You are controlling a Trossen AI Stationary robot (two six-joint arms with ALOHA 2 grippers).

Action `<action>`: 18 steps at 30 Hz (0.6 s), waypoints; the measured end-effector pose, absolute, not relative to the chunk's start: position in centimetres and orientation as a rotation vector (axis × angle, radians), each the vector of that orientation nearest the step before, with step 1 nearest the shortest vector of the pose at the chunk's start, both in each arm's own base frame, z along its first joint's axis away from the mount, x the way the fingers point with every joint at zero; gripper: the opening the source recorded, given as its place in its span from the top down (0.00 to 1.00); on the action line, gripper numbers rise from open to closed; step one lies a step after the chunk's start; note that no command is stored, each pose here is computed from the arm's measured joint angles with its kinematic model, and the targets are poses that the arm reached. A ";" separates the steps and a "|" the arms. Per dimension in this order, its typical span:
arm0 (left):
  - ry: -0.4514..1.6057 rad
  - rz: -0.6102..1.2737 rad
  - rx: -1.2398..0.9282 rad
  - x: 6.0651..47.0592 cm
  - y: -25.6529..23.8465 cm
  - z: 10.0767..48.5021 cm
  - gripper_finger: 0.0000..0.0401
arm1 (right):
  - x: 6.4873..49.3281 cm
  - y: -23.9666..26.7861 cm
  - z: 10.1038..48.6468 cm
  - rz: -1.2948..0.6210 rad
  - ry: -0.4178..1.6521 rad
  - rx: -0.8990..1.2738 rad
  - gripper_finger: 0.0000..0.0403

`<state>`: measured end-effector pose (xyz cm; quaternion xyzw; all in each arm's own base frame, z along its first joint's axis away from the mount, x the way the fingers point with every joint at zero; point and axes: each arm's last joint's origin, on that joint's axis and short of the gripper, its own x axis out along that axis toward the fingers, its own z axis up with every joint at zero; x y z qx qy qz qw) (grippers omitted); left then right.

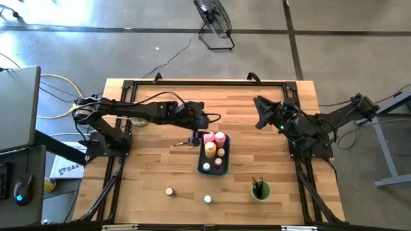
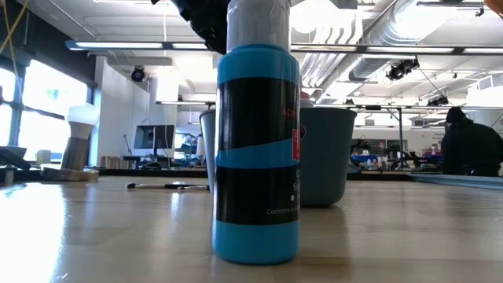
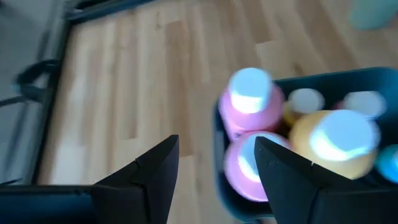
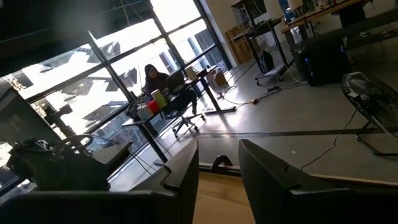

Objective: Pick & Place Paint Supplies
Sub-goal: Put the black and silver paint brush into the green cup

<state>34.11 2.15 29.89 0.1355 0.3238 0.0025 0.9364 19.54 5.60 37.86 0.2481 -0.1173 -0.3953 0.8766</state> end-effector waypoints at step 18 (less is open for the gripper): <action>0.440 0.156 0.203 35.2 2.5 31.8 0.49 | 20.1 4.9 37.9 -0.749 -0.113 0.246 0.73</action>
